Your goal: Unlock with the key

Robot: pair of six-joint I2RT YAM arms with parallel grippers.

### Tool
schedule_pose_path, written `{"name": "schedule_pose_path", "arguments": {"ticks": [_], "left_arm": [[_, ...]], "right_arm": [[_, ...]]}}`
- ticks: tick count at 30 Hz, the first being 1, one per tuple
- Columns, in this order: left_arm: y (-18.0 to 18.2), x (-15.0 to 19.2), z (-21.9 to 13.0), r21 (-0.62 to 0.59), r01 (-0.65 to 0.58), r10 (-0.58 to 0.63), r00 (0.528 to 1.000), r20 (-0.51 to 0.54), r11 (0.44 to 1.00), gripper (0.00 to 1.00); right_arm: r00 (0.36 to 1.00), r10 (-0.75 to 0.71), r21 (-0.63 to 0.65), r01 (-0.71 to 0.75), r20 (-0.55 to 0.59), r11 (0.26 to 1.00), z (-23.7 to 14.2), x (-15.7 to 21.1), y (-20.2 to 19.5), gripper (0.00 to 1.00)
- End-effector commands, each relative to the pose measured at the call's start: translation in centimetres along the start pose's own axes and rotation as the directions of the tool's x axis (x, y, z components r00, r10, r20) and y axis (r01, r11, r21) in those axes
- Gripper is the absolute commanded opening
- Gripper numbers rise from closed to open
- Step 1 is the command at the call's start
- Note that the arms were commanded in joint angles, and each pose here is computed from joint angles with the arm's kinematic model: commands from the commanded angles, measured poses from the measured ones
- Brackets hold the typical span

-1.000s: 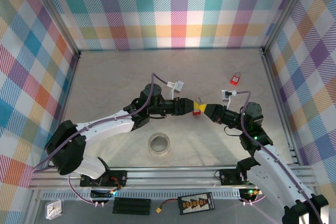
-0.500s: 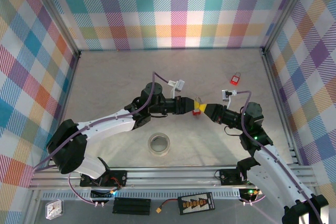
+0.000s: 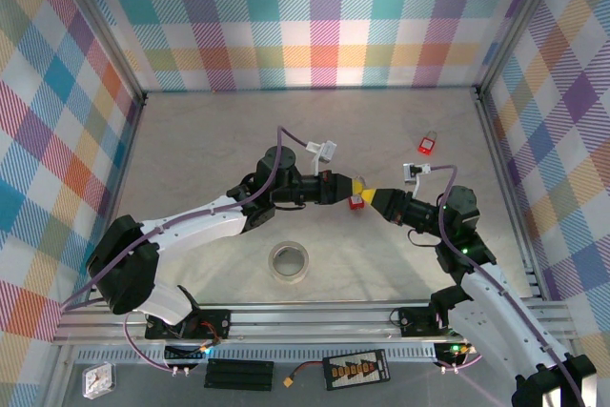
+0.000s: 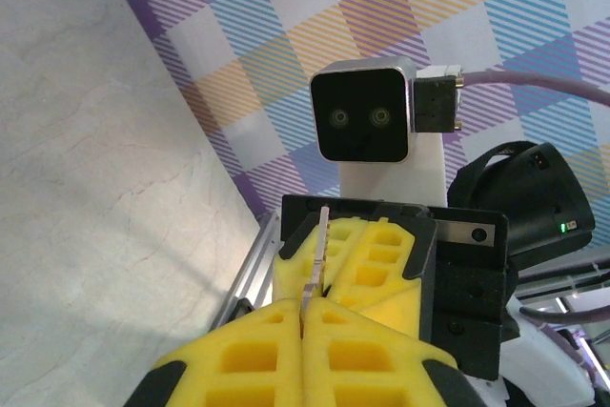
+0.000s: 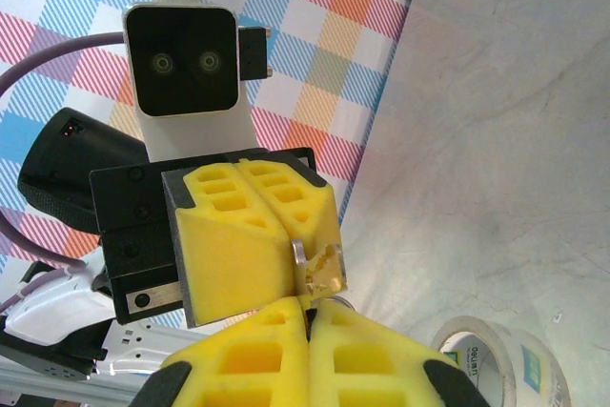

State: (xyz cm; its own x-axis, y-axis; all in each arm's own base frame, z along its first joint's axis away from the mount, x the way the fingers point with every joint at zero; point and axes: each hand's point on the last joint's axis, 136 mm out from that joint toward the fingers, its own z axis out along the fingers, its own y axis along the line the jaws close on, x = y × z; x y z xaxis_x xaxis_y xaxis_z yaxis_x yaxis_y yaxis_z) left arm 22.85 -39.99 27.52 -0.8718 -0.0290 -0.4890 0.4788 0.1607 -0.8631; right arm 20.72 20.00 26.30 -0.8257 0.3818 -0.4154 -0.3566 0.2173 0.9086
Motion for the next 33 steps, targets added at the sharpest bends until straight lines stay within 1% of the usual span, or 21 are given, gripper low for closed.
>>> {"name": "schedule_pose_path", "arguments": {"ticks": [1,5,6,7,8,9,10,13,18,23,27,30,33], "left_arm": [[-1.2,1.1,0.6,0.045,-0.022,0.024,0.999,-0.049,0.999,0.0],[-1.3,1.3,0.5,0.054,-0.029,0.032,0.998,-0.057,0.998,0.0],[-1.4,1.4,0.5,0.06,-0.038,0.042,0.997,-0.059,0.997,0.0],[-1.6,1.4,0.4,0.063,-0.048,0.051,0.997,-0.059,0.997,0.0],[-1.7,1.5,0.3,0.065,-0.058,0.062,0.996,-0.064,0.996,0.0],[-1.7,1.7,0.2,0.061,-0.068,0.073,0.995,-0.072,0.996,0.0],[-1.6,1.8,0.0,0.051,-0.08,0.084,0.993,-0.077,0.995,0.0],[-1.4,2.3,-0.3,0.034,-0.098,0.101,0.99,-0.097,0.995,0.0],[-1.2,2.5,-0.7,0.019,-0.113,0.115,0.988,-0.104,0.993,0.0],[-1.2,2.6,-0.7,0.02,-0.114,0.116,0.988,-0.104,0.993,0.0],[-1.4,2.5,-0.8,0.028,-0.115,0.117,0.988,-0.096,0.993,0.0],[-1.6,2.3,-0.8,0.031,-0.118,0.12,0.989,-0.09,0.993,0.0],[-1.6,2.3,-0.8,0.035,-0.116,0.118,0.99,-0.083,0.993,0.0]], "right_arm": [[0.999,-0.045,-0.05,0.046,0.004,0.998,0.0,-0.3,1.7,0.0],[0.999,-0.046,-0.046,0.046,0.006,0.998,-0.1,-0.3,1.7,0.0],[0.999,-0.047,-0.045,0.047,0.007,0.998,-0.1,-0.4,1.7,0.02],[0.999,-0.045,-0.044,0.045,0.003,0.998,-0.1,-0.3,1.7,0.06],[0.999,-0.043,-0.037,0.043,0.005,0.998,-0.1,-0.3,1.6,0.15],[0.999,-0.042,-0.028,0.042,0.007,0.999,-0.2,-0.3,1.6,0.25],[0.999,-0.044,-0.016,0.044,0.007,0.999,-0.2,-0.3,1.5,0.32],[0.998,-0.058,-0.004,0.058,0.016,0.998,-0.5,-0.5,1.8,0.42],[0.998,-0.048,0.004,0.048,0.034,0.999,-0.5,-1.1,1.9,0.49],[0.996,-0.046,-0.01,0.047,0.07,0.999,-0.7,-1.9,2.6,0.51],[0.998,-0.022,-0.002,0.023,0.059,1.0,-0.4,-1.8,2.0,0.49],[0.997,-0.001,-0.002,0.002,0.072,1.0,-0.4,-1.7,1.4,0.43],[0.997,0.011,0.003,-0.011,0.074,1.0,-0.4,-1.6,1.0,0.31]]}}
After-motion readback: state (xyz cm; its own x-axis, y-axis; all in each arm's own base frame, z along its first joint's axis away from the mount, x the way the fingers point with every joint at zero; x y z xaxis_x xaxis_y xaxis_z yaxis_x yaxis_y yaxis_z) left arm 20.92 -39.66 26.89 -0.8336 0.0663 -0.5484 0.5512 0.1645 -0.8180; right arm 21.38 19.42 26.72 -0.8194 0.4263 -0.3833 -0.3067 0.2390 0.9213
